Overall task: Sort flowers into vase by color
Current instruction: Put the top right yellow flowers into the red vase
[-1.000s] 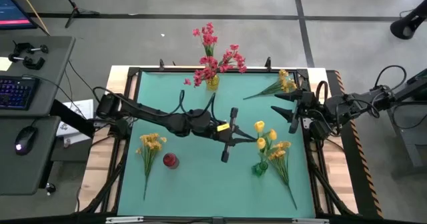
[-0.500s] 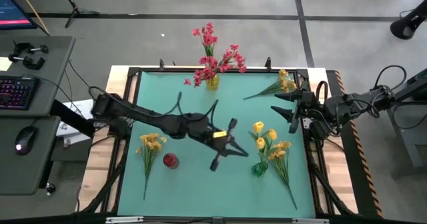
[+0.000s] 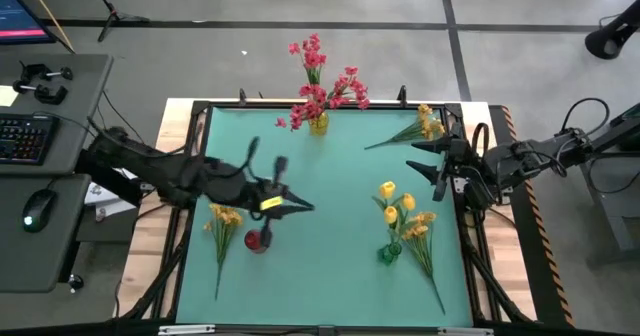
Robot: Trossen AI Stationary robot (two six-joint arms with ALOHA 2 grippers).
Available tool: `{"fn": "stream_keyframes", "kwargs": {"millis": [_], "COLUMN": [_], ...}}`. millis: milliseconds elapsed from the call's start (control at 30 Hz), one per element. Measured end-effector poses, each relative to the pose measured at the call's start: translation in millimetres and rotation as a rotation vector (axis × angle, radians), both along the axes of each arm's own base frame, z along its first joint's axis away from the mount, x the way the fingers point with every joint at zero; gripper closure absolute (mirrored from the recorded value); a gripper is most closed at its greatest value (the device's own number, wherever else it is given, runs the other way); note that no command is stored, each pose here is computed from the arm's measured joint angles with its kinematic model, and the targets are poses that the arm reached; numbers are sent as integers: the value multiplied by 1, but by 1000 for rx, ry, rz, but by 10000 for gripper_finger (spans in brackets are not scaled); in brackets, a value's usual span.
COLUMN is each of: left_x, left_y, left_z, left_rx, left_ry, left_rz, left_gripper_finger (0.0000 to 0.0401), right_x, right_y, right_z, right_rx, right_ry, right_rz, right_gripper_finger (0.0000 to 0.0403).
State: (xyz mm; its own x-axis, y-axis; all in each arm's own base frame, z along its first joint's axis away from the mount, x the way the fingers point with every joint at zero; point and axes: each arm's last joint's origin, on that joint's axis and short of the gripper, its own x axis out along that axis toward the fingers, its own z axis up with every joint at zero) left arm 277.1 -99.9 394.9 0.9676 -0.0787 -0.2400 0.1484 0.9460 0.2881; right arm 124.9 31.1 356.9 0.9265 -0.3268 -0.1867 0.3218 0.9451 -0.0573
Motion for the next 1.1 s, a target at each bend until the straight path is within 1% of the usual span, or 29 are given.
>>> {"fn": "stream_keyframes", "kwargs": {"millis": [100, 200, 300, 400, 467, 567, 633, 700, 767, 933, 1000, 1100], "left_x": [-24, -40, -50, -58, -61, -64, -65, -66, -66, -65, -65, -64], "left_y": [-4, -5, -2, 2, 6, 11, 15, 18, 19, 20, 20, 17], "left_z": [-9, -28, -56, -82, -100, -124, -133, -139, -143, -142, -142, -147], "left_rx": [-17, -45, -89, -148, -190, -248, -292, -327, -340, -346, -347, -349], "left_ry": [-24, -62, -105, -149, -172, -178, -184, -180, -166, -170, -169, -146], "left_rz": [76, 143, 181, 195, 210, 240, 261, 279, 292, 296, 294, 290], "left_gripper_finger": [401, 401, 401, 401, 401, 401, 401, 401, 401, 401, 401, 401], "right_x": [0, 0, 0, -1, -1, -4, -8, -12, -15, -18, -13, 0], "right_y": [0, 0, -1, -1, -2, -6, -10, -16, -23, -43, -51, -67], "right_z": [-1, -1, -1, -1, -2, -7, -13, -20, -27, -48, -55, -65], "right_rx": [-3, -5, 4, 15, 30, 71, 121, 200, 302, 509, 550, 592], "right_ry": [9, 8, 2, -4, -3, -8, -18, -40, -54, 17, 64, 148], "right_rz": [0, -8, -28, -45, -78, -224, -343, -457, -550, -815, -919, -1030], "right_gripper_finger": [192, 192, 192, 192, 192, 192, 192, 192, 193, 211, 221, 238]}}
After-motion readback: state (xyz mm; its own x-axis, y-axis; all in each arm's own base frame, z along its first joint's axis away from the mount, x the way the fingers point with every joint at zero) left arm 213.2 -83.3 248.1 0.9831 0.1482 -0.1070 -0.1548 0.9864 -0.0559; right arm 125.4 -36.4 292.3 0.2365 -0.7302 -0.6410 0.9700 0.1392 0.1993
